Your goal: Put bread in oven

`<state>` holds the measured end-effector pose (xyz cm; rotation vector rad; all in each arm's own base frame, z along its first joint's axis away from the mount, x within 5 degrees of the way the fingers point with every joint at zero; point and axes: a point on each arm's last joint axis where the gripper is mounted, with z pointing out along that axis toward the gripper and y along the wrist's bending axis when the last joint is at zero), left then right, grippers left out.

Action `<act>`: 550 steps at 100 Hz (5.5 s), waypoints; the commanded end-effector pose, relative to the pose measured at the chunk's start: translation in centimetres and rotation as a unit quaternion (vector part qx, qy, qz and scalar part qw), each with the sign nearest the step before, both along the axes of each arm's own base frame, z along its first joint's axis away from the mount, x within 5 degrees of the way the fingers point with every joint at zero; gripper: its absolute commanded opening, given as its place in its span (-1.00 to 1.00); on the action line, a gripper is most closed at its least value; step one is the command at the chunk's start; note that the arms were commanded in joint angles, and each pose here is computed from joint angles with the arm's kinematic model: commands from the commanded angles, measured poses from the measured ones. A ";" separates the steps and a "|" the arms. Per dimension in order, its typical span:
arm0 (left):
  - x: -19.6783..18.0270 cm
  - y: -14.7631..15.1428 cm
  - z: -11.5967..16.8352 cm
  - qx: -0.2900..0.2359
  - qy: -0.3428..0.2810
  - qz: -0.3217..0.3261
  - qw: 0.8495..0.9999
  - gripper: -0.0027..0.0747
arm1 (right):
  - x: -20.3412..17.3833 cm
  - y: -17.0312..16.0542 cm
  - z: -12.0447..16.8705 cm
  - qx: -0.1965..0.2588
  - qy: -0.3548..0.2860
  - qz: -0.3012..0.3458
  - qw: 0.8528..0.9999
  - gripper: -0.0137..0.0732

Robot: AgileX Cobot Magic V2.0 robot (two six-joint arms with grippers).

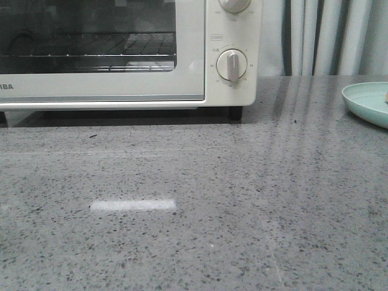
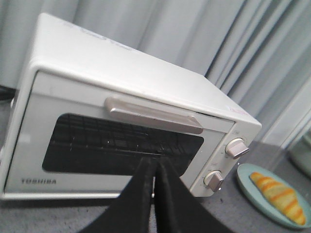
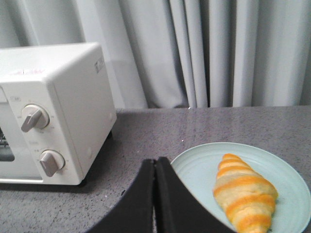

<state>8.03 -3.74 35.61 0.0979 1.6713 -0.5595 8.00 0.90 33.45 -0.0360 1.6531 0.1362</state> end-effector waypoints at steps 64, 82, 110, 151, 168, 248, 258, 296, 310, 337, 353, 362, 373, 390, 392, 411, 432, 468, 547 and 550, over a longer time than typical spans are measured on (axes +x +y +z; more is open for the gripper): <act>11.5 -5.3 5.7 0.092 -0.034 -0.072 0.993 -0.99 | 0.0 0.4 1.4 -0.011 -0.015 0.023 1.000 -0.85; 13.5 -5.9 4.5 0.114 -0.013 -0.068 0.991 -0.99 | 0.0 0.5 1.1 -0.013 0.004 0.034 0.999 -0.85; 14.6 -6.2 3.4 0.148 0.001 -0.073 0.986 -0.99 | 0.0 0.5 0.8 -0.015 0.017 0.034 0.999 -0.85; 15.6 -5.9 2.8 0.223 -0.024 -0.053 0.973 -0.99 | 0.0 0.5 0.9 -0.015 0.016 0.034 0.999 -0.85; 16.3 -6.2 1.9 0.229 -0.005 -0.063 0.971 -0.99 | 0.0 0.5 0.9 -0.015 0.016 0.034 0.999 -0.85; 6.9 -4.4 -5.9 0.280 0.136 -0.193 0.930 -0.99 | 0.0 0.5 1.3 -0.009 -0.008 0.034 0.999 -0.85; 6.4 -4.2 -7.7 0.283 0.156 -0.192 0.927 -0.99 | 0.0 0.5 1.5 -0.008 -0.020 0.034 0.999 -0.85; 5.5 -4.2 -9.0 0.261 0.186 -0.208 0.924 -0.99 | 0.1 0.6 1.3 -0.006 -0.005 0.035 0.999 -0.85; 3.7 -4.5 -7.3 0.182 0.166 -0.222 0.943 -0.99 | 1.0 0.6 0.6 0.043 0.052 0.022 0.998 -0.85; -2.6 -3.1 -3.1 0.102 0.020 -0.238 0.966 -0.99 | 5.9 -0.3 3.8 -0.035 0.197 -0.048 0.979 -0.53; -6.1 -2.0 -1.8 0.099 -0.057 -0.244 0.963 -0.99 | 9.5 -1.2 6.0 -0.055 0.280 -0.087 0.954 0.03; -7.4 -1.5 -1.6 0.097 -0.091 -0.240 0.962 -0.99 | 12.2 -1.4 5.4 -0.071 0.331 -0.090 0.937 0.05; -8.5 -1.2 -1.5 0.095 -0.116 -0.236 0.960 -0.99 | 15.6 -1.8 3.9 -0.073 0.345 -0.094 0.931 0.05; -8.8 -1.1 -1.5 0.095 -0.121 -0.237 0.959 -0.99 | 19.0 -3.6 0.1 -0.033 0.412 -0.118 0.903 0.05; -8.8 -1.1 -1.5 0.095 -0.121 -0.237 0.959 -0.99 | 19.2 -3.9 -0.3 -0.029 0.419 -0.122 0.899 0.05; -8.8 -1.1 -1.5 0.095 -0.121 -0.237 0.959 -0.99 | 20.7 -5.8 -2.9 -0.011 0.448 -0.144 0.882 0.05; -8.6 -1.0 -1.4 0.094 -0.128 -0.225 0.961 -0.99 | 22.3 -5.8 -6.1 0.007 0.481 -0.136 0.866 0.05; -8.5 -0.8 -1.4 0.104 -0.132 -0.215 0.962 -0.99 | 23.9 -5.6 -8.2 0.042 0.498 -0.129 0.856 -0.84; -8.1 -0.5 -1.0 0.104 -0.151 -0.183 0.966 -0.99 | 10.3 19.4 17.1 -0.040 -0.029 0.358 0.932 -0.85; -8.1 -0.5 -1.0 0.104 -0.151 -0.183 0.966 -0.99 | 10.2 20.9 16.1 -0.057 -0.011 0.376 0.925 -0.85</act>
